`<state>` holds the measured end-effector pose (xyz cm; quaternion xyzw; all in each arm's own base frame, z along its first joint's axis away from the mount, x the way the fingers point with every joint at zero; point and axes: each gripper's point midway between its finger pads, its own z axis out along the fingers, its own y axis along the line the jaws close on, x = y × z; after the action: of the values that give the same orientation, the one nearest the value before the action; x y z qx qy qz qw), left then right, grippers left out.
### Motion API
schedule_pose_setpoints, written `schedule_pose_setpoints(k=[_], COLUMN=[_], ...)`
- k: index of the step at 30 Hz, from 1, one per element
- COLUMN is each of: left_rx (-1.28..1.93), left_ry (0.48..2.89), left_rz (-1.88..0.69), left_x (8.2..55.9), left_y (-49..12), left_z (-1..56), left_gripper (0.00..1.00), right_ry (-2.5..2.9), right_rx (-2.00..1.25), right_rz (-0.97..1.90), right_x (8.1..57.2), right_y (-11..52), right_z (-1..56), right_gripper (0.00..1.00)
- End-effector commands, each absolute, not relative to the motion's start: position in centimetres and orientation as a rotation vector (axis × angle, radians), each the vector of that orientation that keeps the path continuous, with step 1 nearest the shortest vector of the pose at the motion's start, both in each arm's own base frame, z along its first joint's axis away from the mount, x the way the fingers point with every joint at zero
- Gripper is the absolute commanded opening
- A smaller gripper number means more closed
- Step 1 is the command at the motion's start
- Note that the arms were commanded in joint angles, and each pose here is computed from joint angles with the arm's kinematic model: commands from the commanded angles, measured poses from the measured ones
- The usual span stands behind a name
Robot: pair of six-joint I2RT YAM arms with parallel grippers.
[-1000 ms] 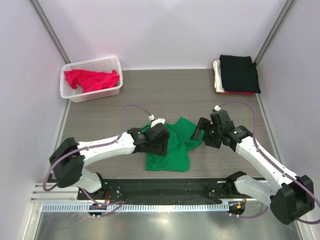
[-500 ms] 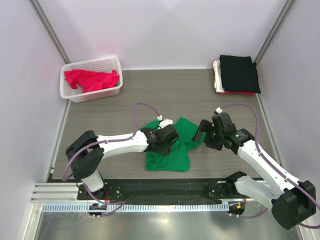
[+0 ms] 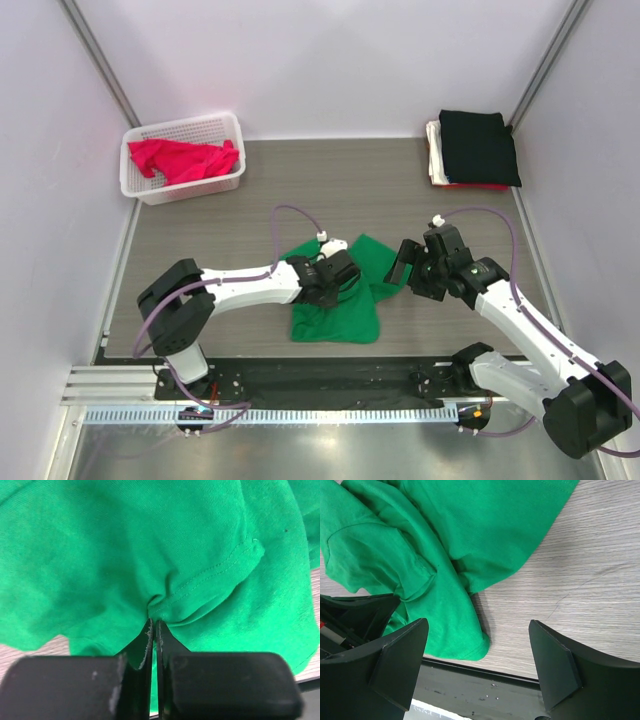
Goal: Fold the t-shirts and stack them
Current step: Flatten the tshirt out
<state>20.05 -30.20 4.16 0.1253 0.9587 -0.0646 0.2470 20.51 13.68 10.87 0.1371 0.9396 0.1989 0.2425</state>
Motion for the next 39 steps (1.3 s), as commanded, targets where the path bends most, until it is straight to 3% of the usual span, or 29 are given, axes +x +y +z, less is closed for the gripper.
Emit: schedule_pose_setpoints(k=[1,7,13,20,28,33,39], left_rx=[0.303,0.194,-0.031,-0.255,-0.353,-0.34,-0.301], left_ry=[2.52,2.408,2.221,2.128,2.07,2.059,2.074], left_rz=[-0.212,-0.158,-0.069,-0.083,-0.091,-0.052,-0.023], left_x=[21.4,22.8,23.4,20.4,17.8,17.5,17.7], left_y=[-30.9,-28.2,-19.4,-10.6,-5.9,-4.9,-5.2], left_z=[7.9,13.8,23.2,25.5,24.8,25.1,23.9], left_gripper=[0.0,0.0,0.0,0.0,0.0,0.0,0.0], right_ry=[2.532,2.528,2.53,2.56,2.682,2.673,2.641], right_rx=[0.365,0.343,0.324,0.274,0.23,0.24,0.159], right_rz=[0.541,0.518,0.468,0.433,0.388,0.362,0.516], right_x=[21.0,22.4,25.7,31.5,36.1,34.3,26.1], right_y=[13.6,14.0,14.7,17.2,19.7,19.2,20.3], right_z=[11.7,12.3,12.9,12.3,7.7,8.5,10.8], right_gripper=[0.88,0.88,0.89,0.89,0.88,0.85,0.86])
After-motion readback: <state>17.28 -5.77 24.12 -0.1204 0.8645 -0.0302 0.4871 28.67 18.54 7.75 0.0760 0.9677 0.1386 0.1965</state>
